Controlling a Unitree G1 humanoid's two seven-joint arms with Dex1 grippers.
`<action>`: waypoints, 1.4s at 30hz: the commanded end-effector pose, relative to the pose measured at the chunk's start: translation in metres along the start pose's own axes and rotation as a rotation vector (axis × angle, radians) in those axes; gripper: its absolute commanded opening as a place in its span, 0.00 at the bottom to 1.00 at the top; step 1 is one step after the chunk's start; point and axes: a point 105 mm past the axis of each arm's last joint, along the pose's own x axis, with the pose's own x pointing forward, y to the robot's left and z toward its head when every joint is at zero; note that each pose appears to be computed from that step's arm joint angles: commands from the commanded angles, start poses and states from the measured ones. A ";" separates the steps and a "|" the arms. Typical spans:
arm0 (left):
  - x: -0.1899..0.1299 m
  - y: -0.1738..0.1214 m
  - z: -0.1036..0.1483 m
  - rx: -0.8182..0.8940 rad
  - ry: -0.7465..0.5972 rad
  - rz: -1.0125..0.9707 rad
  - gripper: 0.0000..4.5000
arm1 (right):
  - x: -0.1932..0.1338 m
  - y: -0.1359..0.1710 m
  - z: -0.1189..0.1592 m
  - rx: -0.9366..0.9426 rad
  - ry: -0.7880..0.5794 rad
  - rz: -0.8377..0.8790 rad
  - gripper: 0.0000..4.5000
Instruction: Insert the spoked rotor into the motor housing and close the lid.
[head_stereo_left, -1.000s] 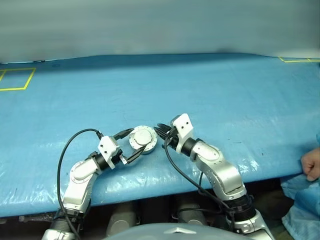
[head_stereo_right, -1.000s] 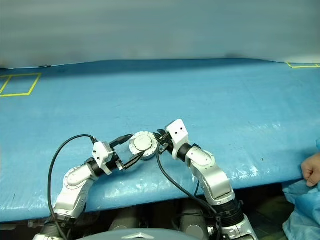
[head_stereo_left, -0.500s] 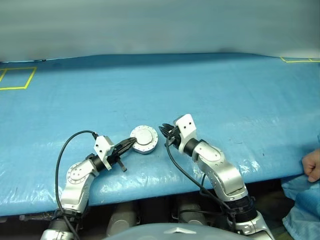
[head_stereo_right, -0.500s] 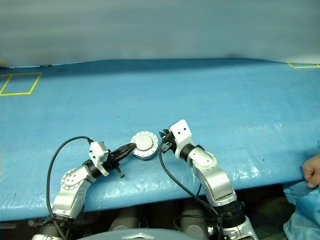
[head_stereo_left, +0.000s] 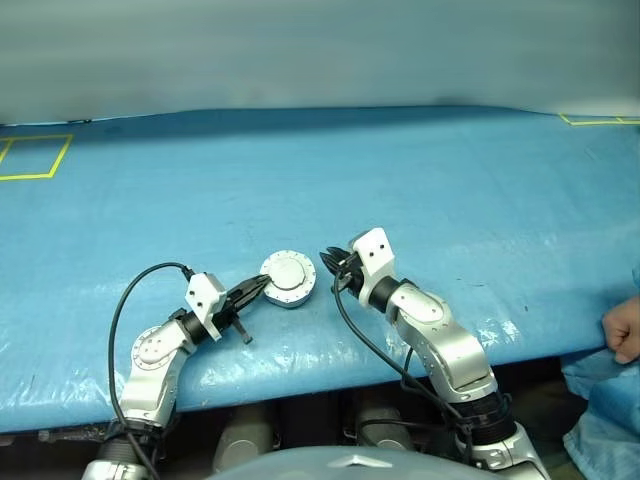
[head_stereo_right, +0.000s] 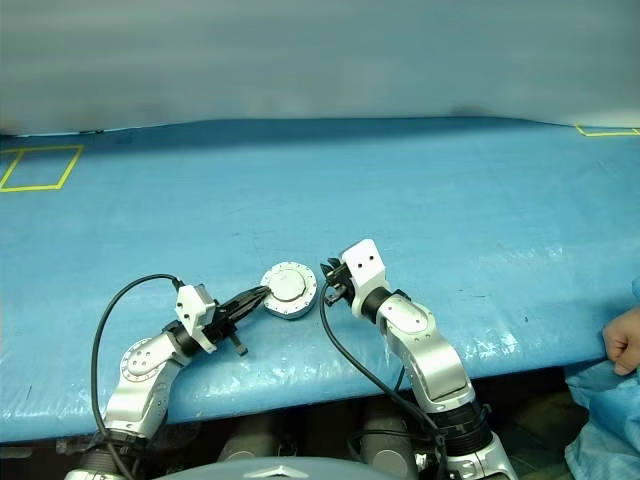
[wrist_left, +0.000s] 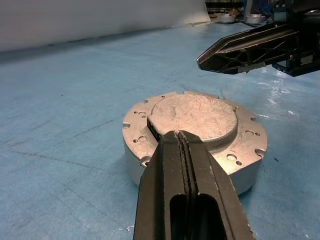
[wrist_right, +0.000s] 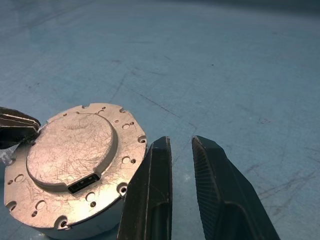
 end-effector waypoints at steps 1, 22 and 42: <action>-0.001 0.002 0.007 0.000 -0.035 0.004 0.00 | -0.001 0.000 0.011 -0.007 -0.038 -0.002 0.17; -0.005 -0.007 -0.009 0.022 0.058 -0.039 0.00 | -0.002 -0.001 0.010 -0.002 -0.026 -0.004 0.17; 0.000 -0.010 -0.013 0.058 0.081 -0.047 0.00 | -0.026 -0.001 -0.004 0.801 -0.048 0.110 0.25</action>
